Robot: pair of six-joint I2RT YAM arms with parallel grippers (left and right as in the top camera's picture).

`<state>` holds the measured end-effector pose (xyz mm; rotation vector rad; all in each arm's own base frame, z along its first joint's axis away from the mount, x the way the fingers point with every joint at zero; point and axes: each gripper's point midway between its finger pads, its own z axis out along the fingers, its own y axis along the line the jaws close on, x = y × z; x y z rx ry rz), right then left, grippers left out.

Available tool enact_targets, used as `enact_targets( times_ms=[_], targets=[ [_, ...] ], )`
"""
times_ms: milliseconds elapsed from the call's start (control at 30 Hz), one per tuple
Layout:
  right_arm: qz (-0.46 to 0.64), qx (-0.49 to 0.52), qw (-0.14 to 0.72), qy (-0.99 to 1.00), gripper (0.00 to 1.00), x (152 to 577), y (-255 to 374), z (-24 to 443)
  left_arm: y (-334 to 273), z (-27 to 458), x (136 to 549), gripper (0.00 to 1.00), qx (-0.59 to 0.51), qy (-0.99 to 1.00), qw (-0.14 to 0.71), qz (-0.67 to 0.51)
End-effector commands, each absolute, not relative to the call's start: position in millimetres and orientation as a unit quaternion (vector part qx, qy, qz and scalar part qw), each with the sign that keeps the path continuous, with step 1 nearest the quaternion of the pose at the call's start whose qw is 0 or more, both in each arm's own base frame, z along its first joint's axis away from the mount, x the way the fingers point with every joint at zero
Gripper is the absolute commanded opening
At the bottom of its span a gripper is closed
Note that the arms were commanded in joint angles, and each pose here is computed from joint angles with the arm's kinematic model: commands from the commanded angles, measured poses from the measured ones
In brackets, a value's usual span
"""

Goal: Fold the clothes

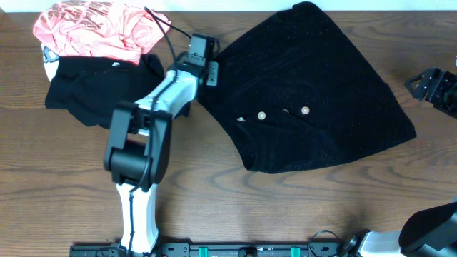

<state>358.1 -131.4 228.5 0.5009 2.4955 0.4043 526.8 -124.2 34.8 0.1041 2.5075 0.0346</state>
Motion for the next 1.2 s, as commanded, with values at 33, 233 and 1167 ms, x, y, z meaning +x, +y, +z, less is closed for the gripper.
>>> enact_targets(
  times_ms=[33,233,1167],
  targets=[
    [0.148,0.166,0.287,0.932,0.77,361,-125,235,-94,66,531,0.07,0.008,0.946,0.325,0.023],
    [0.148,0.161,0.285,0.933,0.77,361,-123,234,-65,66,511,0.22,-0.021,0.959,0.280,0.036],
    [0.155,0.148,0.274,0.938,0.78,361,-111,232,127,7,442,0.43,-0.218,0.960,0.158,0.083]
  ],
)
